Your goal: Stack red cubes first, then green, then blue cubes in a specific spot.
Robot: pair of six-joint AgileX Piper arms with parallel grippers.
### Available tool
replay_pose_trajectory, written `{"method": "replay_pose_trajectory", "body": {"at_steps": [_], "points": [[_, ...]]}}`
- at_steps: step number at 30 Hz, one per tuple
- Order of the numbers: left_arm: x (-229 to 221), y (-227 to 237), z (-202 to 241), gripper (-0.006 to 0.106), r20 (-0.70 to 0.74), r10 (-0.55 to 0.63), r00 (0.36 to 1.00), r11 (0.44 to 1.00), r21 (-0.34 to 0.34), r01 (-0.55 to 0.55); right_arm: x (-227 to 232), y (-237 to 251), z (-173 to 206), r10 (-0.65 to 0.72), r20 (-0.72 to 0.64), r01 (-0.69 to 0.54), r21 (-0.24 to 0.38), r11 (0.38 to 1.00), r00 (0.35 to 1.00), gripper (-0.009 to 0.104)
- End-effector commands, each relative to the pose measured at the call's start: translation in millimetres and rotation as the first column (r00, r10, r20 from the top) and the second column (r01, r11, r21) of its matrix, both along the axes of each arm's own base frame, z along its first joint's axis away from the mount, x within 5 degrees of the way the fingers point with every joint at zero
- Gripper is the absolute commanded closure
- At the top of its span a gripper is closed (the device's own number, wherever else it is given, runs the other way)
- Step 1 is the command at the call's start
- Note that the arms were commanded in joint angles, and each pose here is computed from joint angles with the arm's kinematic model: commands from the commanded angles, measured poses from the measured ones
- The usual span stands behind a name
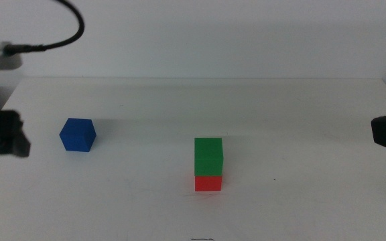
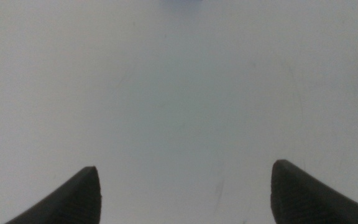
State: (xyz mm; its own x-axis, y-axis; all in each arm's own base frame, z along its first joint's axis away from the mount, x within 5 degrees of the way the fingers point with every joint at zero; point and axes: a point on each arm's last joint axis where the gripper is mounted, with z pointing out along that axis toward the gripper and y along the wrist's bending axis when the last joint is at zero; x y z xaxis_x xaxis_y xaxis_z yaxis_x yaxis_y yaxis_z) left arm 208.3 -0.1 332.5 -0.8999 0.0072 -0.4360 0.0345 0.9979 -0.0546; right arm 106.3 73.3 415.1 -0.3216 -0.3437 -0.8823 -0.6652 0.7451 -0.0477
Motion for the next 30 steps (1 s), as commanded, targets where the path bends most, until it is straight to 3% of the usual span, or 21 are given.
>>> {"method": "replay_pose_trajectory", "body": {"at_steps": [1, 4, 13, 17, 24, 30], "points": [[20.1, -1.7, 9.5, 0.007, 0.057, 0.015, 0.998, 0.999, -0.033, -0.013, 0.5, -1.2, 12.9, -0.018, 0.08, 0.014, 0.048, 0.999, 0.997, 0.001], [39.4, -3.5, 4.3, 0.007, 0.034, 0.026, 0.999, 0.997, -0.069, -0.024, 0.5, -1.2, 12.9, -0.018, 0.08, 0.014, 0.048, 0.999, 0.997, 0.001], [120.6, 1.4, 2.2, 0.007, -0.034, -0.064, 0.997, 0.998, 0.003, 0.064, 0.5, -1.2, 12.9, -0.018, 0.08, 0.014, 0.048, 0.999, 0.997, 0.001], [157.7, -0.7, -15.4, 0.007, -0.053, -0.123, 0.991, 0.992, -0.007, 0.123, 0.5, -1.2, 12.9, -0.018, 0.08, 0.014, 0.048, 0.999, 0.997, 0.001], [209.6, -2.4, -54.3, 0.007, -0.109, -0.135, 0.985, 0.991, -0.019, 0.133, 0.5, -1.2, 12.9, -0.018, 0.08, 0.014, 0.048, 0.999, 0.997, 0.001], [234.5, -16.3, -81.3, 0.007, -0.144, -0.174, 0.974, 0.984, 0.021, 0.179, 0.5, -1.2, 12.9, -0.018, 0.08, 0.014, 0.048, 0.999, 0.997, 0.001]]}}
